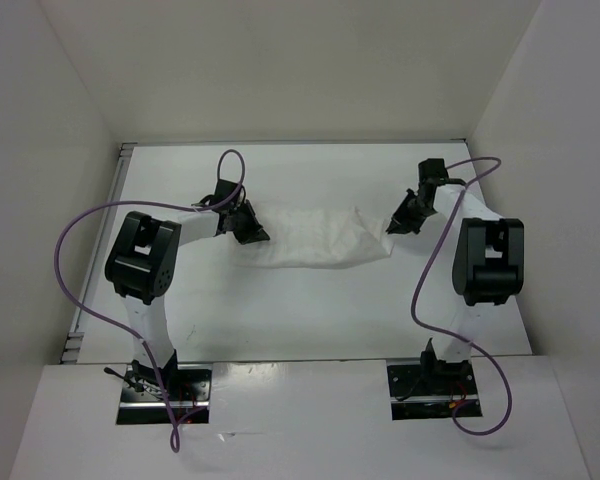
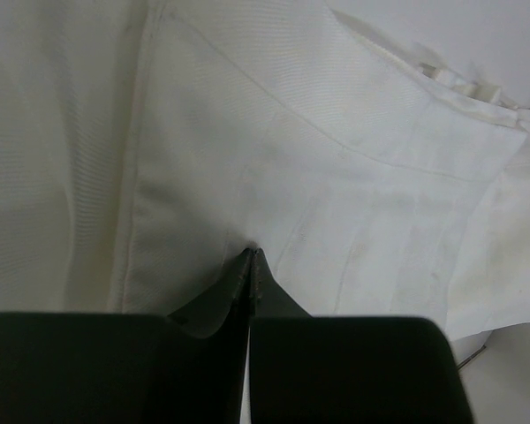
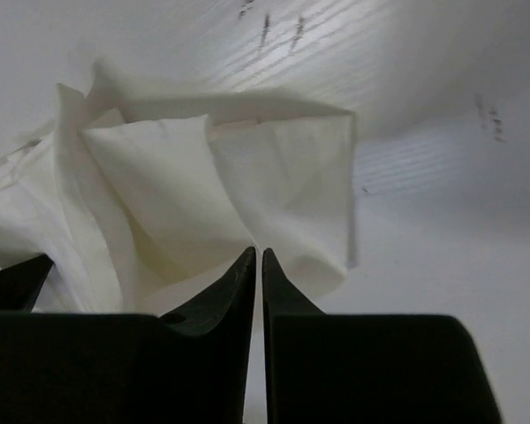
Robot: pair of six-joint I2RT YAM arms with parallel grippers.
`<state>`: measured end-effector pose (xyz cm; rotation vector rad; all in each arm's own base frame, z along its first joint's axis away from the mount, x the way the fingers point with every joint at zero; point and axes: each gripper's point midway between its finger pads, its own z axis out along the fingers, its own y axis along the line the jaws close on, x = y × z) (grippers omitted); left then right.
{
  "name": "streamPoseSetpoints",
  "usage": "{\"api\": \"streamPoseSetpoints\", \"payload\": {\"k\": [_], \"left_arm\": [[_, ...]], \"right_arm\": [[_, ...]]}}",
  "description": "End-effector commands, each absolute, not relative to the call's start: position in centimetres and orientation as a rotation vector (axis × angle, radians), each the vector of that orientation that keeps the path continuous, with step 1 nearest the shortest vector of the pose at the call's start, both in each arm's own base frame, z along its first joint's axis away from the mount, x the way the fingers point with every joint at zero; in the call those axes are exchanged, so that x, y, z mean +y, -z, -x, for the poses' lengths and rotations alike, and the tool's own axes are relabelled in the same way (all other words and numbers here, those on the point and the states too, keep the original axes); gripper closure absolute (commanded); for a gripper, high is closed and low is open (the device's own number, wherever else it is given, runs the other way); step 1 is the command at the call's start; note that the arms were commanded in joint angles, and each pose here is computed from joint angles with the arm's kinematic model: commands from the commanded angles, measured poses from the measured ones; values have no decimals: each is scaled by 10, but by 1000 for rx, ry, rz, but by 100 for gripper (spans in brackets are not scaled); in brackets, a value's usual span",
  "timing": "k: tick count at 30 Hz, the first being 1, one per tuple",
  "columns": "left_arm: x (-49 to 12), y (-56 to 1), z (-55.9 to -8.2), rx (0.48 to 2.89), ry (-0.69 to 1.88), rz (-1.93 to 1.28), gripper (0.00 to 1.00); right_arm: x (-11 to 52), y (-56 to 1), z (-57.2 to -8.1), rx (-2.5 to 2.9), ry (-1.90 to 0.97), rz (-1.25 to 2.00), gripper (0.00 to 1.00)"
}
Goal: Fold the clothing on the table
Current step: Fold the skirt
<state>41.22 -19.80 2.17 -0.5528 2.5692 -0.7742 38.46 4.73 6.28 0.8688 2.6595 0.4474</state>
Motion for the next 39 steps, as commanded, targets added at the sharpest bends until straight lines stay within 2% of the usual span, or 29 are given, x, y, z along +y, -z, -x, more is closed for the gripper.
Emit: {"api": "streamPoseSetpoints", "payload": {"k": [1, 7, 10, 15, 20, 26, 32, 36, 39], "left_arm": [[-177, 4, -392, 2646, 611, 603, 100], [-178, -3, -397, 2629, 621, 596, 100], [-178, -3, -397, 2629, 621, 596, 100], [-178, -3, -397, 2629, 621, 596, 100], [-176, -1, -395, 2636, 602, 603, 100], [-172, -3, -396, 2627, 574, 610, 100], [-168, -2, -391, 2642, 549, 594, 100], [-177, -39, -397, 2589, 603, 495, 100], [-202, -92, -402, 2508, 655, 340, 99]], "right_arm": [[80, -76, -417, 2605, -677, -736, 90], [124, -60, -410, 2674, -945, -583, 91], [140, -50, -392, 2722, -1030, -489, 92], [149, -66, -355, 2767, -1116, -375, 92], [143, -73, -317, 2831, -1077, -396, 92], [128, -48, -261, 2978, -944, -521, 90], [120, -26, -235, 3079, -858, -607, 89], [120, -21, -233, 3101, -840, -651, 89], [120, -17, -229, 3118, -836, -679, 89]]}}
